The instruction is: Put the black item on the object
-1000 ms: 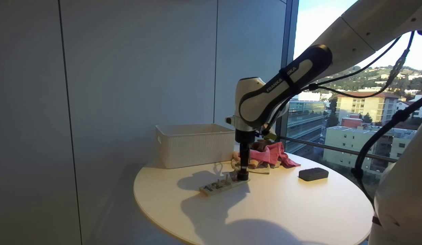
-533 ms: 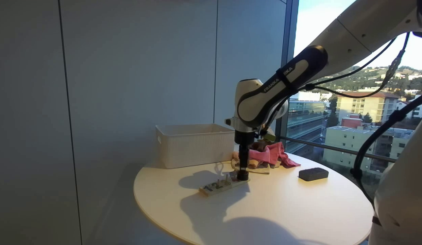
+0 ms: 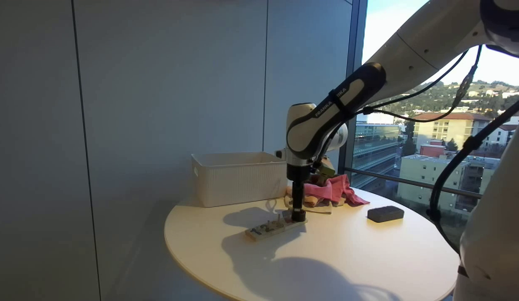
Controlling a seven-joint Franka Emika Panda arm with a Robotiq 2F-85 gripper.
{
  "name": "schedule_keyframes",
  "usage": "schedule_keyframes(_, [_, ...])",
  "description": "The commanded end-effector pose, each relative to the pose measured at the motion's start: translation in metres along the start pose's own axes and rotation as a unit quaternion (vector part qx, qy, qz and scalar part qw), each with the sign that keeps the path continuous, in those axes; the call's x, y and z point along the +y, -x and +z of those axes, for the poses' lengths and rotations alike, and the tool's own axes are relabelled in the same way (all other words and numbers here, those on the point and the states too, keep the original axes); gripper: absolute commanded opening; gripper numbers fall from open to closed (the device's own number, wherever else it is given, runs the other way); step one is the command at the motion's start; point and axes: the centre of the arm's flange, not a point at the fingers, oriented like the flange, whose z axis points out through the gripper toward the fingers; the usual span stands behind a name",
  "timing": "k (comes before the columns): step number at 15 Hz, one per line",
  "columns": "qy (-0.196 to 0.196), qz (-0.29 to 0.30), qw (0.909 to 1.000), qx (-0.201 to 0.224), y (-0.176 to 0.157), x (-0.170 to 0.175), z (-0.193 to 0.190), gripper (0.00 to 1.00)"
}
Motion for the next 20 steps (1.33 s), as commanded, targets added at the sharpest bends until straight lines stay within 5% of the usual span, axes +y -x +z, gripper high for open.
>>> schedule_keyframes(1, [-0.016,-0.006,0.9997,0.018,-0.007,0.019,0.002,1.00])
schedule_keyframes(4, [-0.028,-0.003,0.9994,0.020,-0.008,0.024,0.009,0.97])
schedule_keyframes(5, [-0.032,-0.004,0.9993,0.021,-0.008,0.024,0.010,0.75])
schedule_keyframes(7, [-0.035,-0.003,0.9992,0.019,-0.007,0.025,0.013,0.71])
schedule_keyframes(13, [-0.029,-0.003,0.9994,0.020,-0.009,0.026,0.009,0.25])
schedule_keyframes(20, [-0.026,0.000,0.9995,0.018,-0.007,0.022,-0.001,0.23])
